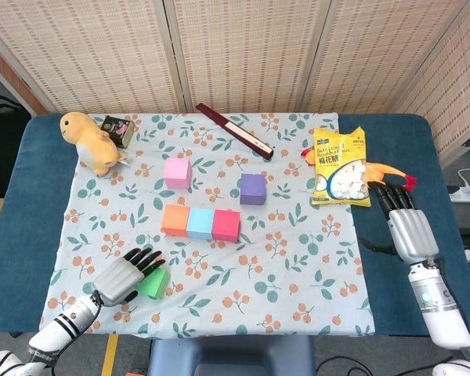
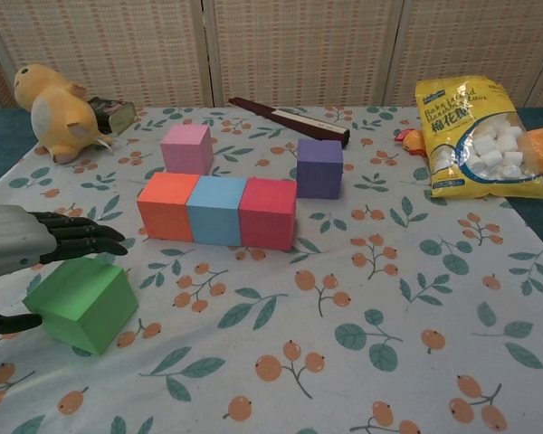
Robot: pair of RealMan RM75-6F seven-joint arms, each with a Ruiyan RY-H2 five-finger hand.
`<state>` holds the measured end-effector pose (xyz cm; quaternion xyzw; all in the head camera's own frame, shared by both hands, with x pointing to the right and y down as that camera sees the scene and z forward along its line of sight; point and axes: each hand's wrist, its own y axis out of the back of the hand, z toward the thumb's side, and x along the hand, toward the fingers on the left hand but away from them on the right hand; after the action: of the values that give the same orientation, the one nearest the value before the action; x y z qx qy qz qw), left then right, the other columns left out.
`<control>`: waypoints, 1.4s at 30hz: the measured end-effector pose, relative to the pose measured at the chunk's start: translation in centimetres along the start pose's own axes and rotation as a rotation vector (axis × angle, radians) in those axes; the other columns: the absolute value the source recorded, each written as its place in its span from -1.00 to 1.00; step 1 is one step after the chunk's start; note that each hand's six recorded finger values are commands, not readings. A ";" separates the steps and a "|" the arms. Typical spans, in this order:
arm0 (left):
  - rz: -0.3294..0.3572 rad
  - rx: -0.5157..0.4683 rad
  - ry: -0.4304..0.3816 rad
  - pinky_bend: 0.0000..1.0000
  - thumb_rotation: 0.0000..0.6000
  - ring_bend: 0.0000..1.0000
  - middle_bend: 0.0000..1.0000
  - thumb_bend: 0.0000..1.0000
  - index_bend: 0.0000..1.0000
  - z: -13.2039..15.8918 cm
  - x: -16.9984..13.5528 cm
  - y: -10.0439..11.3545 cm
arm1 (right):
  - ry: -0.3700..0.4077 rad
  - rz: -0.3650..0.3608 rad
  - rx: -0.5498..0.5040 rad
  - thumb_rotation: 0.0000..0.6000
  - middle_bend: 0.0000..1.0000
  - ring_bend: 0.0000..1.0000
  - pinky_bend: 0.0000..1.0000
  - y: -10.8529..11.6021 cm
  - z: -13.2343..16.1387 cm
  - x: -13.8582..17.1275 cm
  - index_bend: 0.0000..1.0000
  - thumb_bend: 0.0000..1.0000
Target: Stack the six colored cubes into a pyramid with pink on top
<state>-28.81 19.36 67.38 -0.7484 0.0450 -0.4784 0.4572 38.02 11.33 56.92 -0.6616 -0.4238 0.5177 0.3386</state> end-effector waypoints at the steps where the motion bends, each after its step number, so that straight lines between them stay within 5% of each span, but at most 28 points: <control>1: 0.001 -0.011 -0.001 -0.48 1.00 -0.62 -0.66 -0.35 -0.54 0.0 0.1 0.0 | -0.001 0.000 -0.003 1.00 -0.87 -1.00 -1.00 0.0 0.0 0.0 -1.00 -0.84; 9: 0.075 -0.096 -0.007 -0.01 1.00 -0.08 -0.11 -0.28 -0.08 -0.2 0.6 0.8 | -0.009 -0.009 -0.023 1.00 -0.87 -1.00 -1.00 0.1 -0.4 -0.1 -1.00 -0.84; 13: 0.140 -0.158 -0.004 0.01 1.00 -0.08 -0.12 -0.28 -0.07 -0.8 0.3 2.5 | -0.014 -0.013 -0.034 1.00 -0.87 -1.00 -1.00 0.2 -0.6 0.0 -1.00 -0.84; 20: 0.282 -0.234 0.040 -0.04 1.00 -0.14 -0.18 -0.29 -0.13 -3.7 0.4 9.2 | -0.023 -0.018 -0.038 1.00 -0.87 -1.00 -1.00 0.4 -1.1 -0.1 -1.00 -0.84; 32: 0.157 -0.197 -0.029 -0.16 1.00 -0.22 -0.21 -0.30 -0.21 -3.4 7.7 15.2 | -0.059 -0.028 -0.052 1.00 -0.87 -1.00 -1.00 0.8 -2.4 0.1 -1.00 -0.84; 42: 0.138 -0.154 0.025 -0.18 1.00 -0.25 -0.24 -0.30 -0.21 -4.5 11.5 16.2 | -0.082 -0.039 -0.053 1.00 -0.87 -1.00 -1.00 1.1 -3.0 0.2 -1.00 -0.84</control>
<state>-20.05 1.25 63.88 -0.7705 0.1387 -0.4500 0.4297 41.16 11.01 56.62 -0.6402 -0.4637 0.5263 0.3132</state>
